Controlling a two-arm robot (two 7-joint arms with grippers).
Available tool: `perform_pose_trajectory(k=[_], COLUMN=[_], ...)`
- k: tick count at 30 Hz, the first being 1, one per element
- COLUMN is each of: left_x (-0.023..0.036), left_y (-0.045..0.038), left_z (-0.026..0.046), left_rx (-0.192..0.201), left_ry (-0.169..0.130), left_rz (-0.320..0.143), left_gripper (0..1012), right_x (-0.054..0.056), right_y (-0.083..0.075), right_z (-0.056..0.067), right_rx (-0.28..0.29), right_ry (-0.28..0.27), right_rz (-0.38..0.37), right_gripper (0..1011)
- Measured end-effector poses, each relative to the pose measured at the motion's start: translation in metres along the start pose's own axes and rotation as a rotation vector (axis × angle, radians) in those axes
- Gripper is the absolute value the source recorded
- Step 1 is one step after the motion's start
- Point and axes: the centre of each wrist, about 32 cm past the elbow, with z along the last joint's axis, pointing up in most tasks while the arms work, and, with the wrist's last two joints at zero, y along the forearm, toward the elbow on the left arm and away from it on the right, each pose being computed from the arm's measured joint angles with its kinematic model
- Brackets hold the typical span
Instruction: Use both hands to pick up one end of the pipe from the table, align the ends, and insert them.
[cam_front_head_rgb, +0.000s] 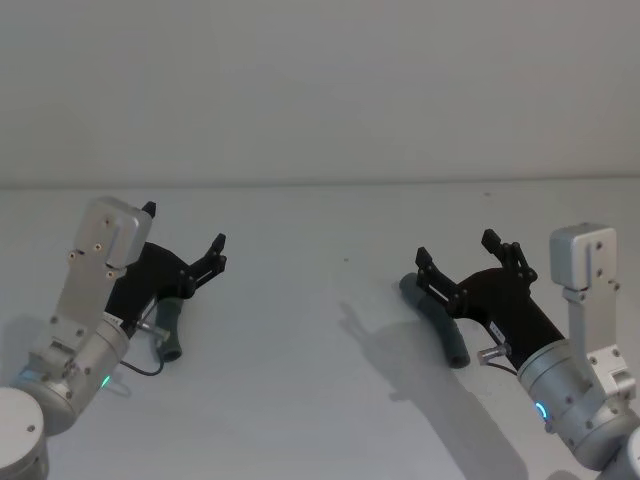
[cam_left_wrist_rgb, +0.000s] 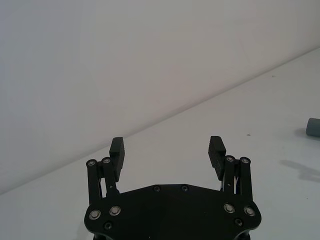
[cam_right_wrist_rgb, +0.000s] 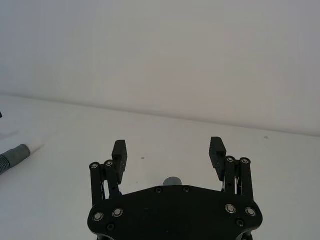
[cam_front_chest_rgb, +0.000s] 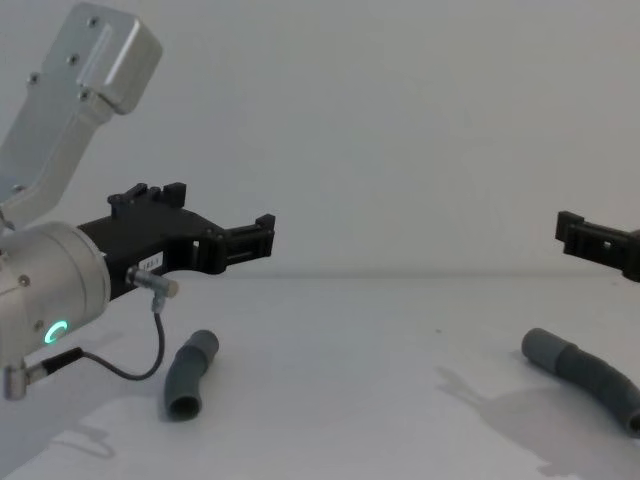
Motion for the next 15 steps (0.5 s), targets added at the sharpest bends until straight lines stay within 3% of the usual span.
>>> perform_pose_trajectory(k=[15], left_x=[0.0], left_y=[0.0], left_z=[0.0], left_rx=[0.0], left_ry=[0.0], left_rz=[0.0], left_gripper=[1001], right_x=[-0.0001], right_y=[0.0], right_z=[0.0002], right_rx=[0.001], right_ry=[0.0], right_rz=[0.0], right_gripper=[1000])
